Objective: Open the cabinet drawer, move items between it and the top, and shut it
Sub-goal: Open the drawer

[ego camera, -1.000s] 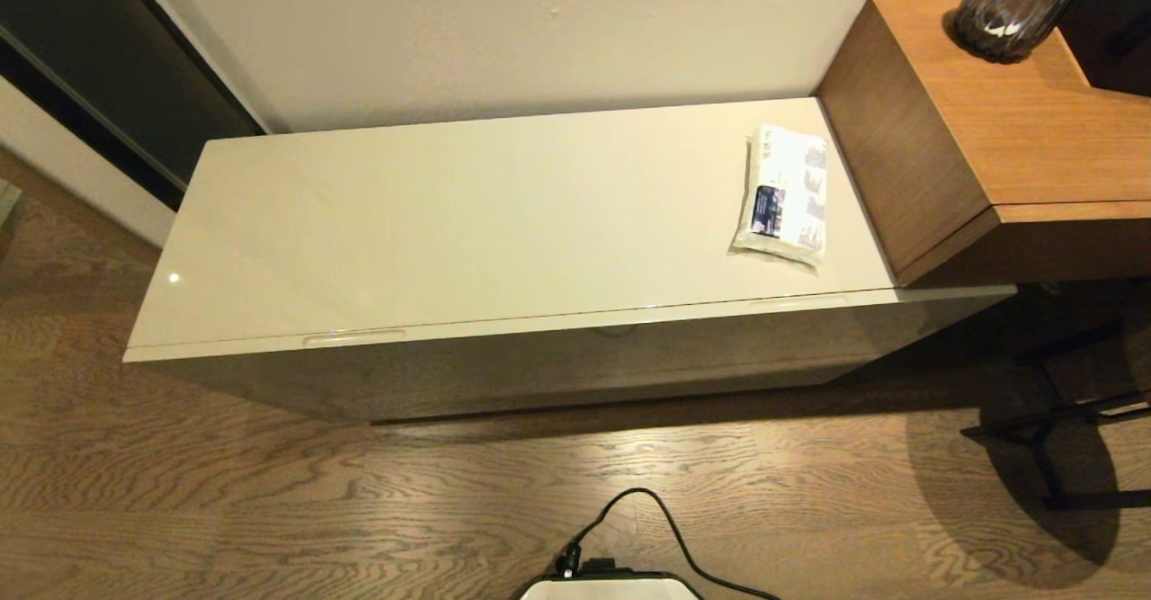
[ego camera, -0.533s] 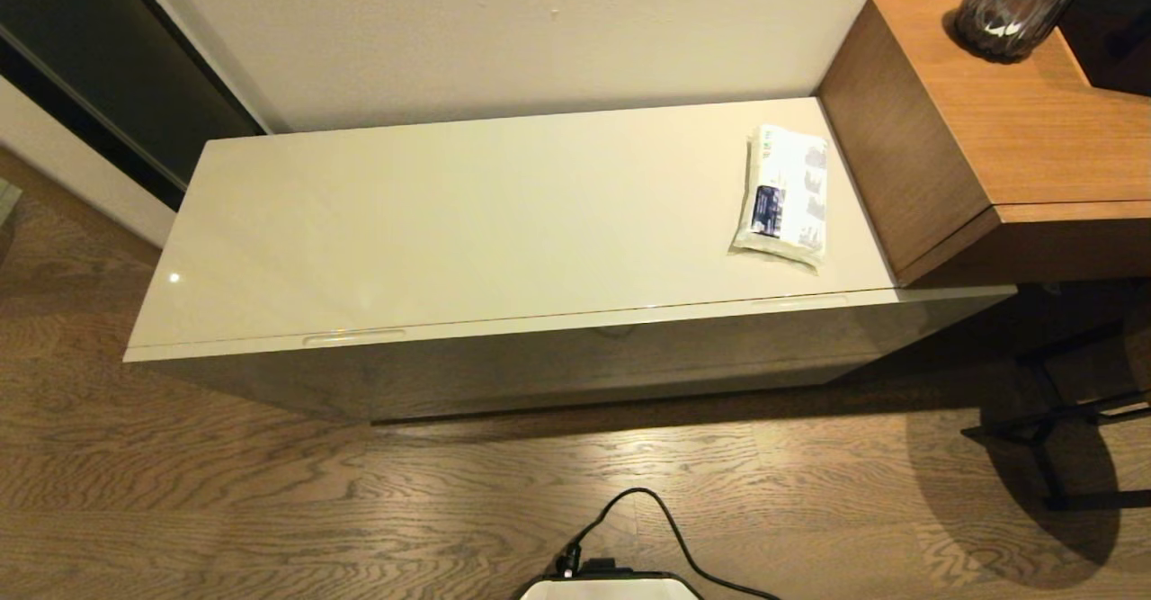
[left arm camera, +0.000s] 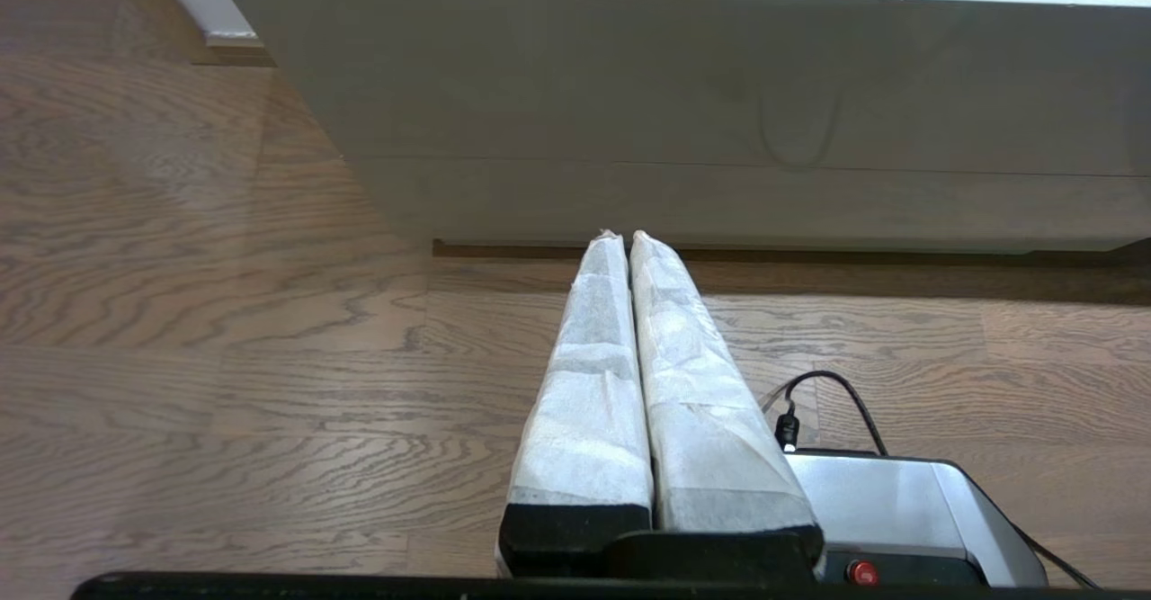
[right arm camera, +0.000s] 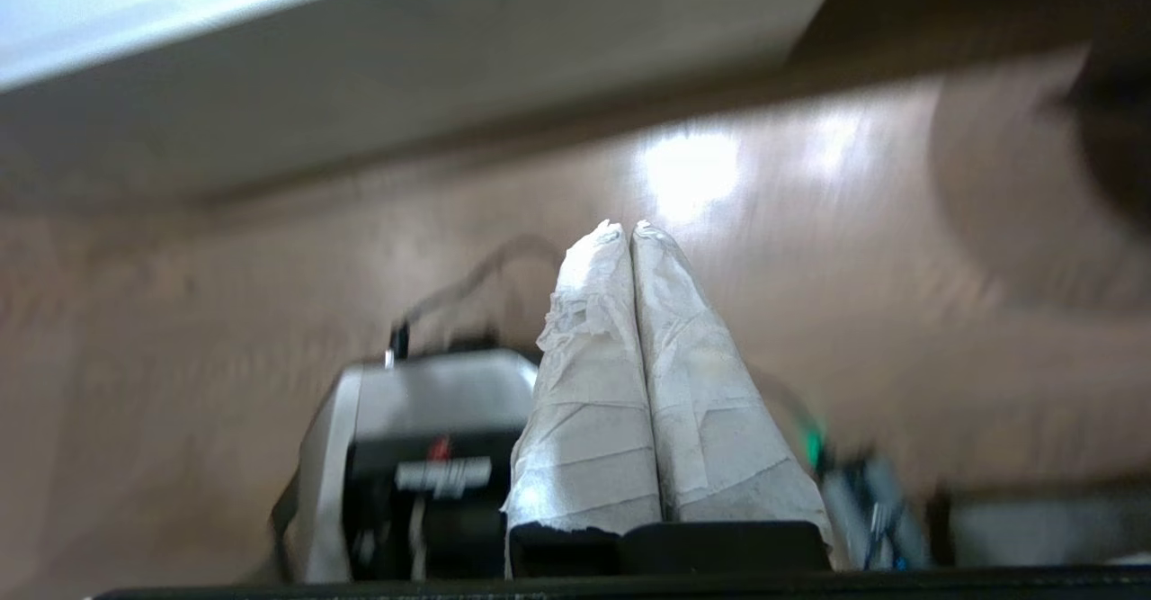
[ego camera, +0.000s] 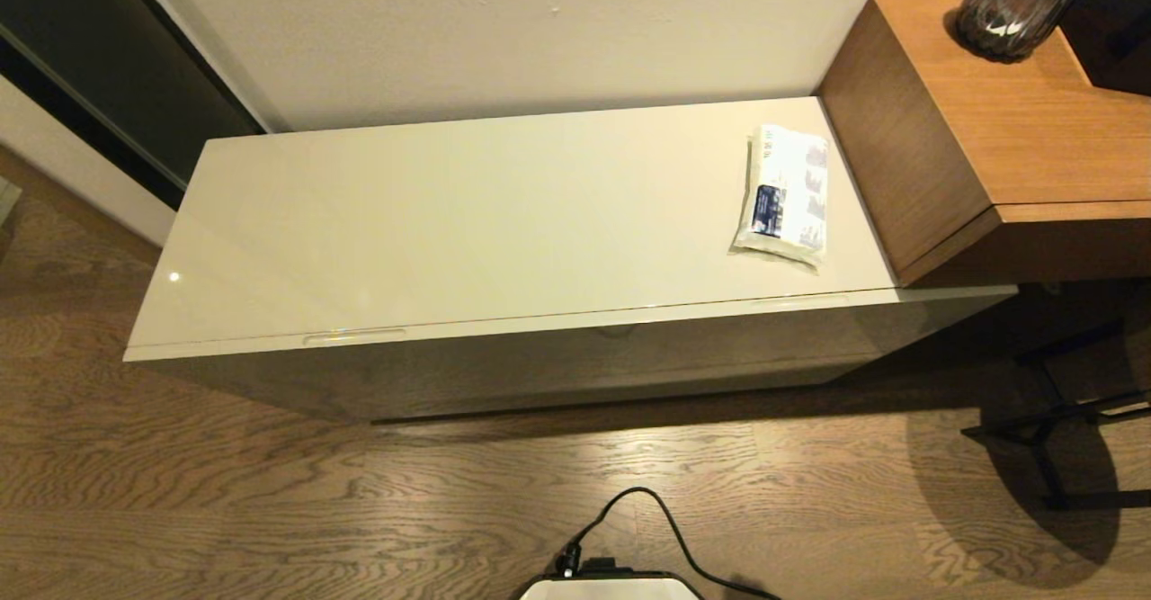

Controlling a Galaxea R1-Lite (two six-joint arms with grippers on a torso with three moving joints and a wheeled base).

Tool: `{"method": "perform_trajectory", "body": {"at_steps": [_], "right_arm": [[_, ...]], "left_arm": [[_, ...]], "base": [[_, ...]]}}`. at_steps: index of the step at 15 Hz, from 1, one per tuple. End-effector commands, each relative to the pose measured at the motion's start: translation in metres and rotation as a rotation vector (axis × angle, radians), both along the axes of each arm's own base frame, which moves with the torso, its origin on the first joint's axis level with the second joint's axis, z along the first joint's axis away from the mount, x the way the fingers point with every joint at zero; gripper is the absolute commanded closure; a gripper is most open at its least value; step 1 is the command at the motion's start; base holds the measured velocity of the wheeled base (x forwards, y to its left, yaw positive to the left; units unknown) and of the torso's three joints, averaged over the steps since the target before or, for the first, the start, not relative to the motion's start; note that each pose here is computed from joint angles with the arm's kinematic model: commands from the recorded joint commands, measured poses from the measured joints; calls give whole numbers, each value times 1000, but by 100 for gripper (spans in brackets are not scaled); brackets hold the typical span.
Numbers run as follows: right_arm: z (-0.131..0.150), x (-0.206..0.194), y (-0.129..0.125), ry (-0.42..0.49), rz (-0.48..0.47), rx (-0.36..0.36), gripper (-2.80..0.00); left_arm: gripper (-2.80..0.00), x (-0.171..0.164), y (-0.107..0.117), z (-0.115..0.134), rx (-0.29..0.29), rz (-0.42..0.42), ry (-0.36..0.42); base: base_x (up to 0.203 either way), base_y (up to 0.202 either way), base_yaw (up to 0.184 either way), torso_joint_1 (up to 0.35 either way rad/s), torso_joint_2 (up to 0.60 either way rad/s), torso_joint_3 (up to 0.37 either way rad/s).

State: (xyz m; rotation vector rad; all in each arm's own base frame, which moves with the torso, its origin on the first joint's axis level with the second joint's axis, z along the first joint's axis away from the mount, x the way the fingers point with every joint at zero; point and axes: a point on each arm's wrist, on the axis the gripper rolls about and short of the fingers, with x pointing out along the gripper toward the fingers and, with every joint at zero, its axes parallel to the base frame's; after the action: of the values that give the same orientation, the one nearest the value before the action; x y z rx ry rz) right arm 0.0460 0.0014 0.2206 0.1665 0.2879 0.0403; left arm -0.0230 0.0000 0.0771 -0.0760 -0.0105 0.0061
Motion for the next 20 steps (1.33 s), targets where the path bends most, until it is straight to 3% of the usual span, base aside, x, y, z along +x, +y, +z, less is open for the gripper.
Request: {"method": "perform_trajectory", "body": {"at_steps": [1, 5, 8, 12, 20], "right_arm": [[-17, 85, 1, 274, 7, 14, 0], [-51, 184, 9, 325, 2, 18, 0], [-61, 237, 37, 301, 21, 85, 0], [-55, 266, 79, 255, 38, 134, 0], [-47, 303, 91, 199, 6, 157, 0]], "left_arm": [[0, 0, 0, 0, -1, 0, -1], [0, 0, 0, 0, -1, 1, -1], [0, 0, 0, 0, -1, 1, -1], [0, 0, 0, 0, -1, 1, -1], [0, 0, 0, 0, -1, 1, -1]], "base": [[0, 0, 0, 0, 0, 0], [0, 0, 0, 0, 0, 0], [0, 0, 0, 0, 0, 0], [0, 0, 0, 0, 0, 0], [0, 0, 0, 0, 0, 0]]}}
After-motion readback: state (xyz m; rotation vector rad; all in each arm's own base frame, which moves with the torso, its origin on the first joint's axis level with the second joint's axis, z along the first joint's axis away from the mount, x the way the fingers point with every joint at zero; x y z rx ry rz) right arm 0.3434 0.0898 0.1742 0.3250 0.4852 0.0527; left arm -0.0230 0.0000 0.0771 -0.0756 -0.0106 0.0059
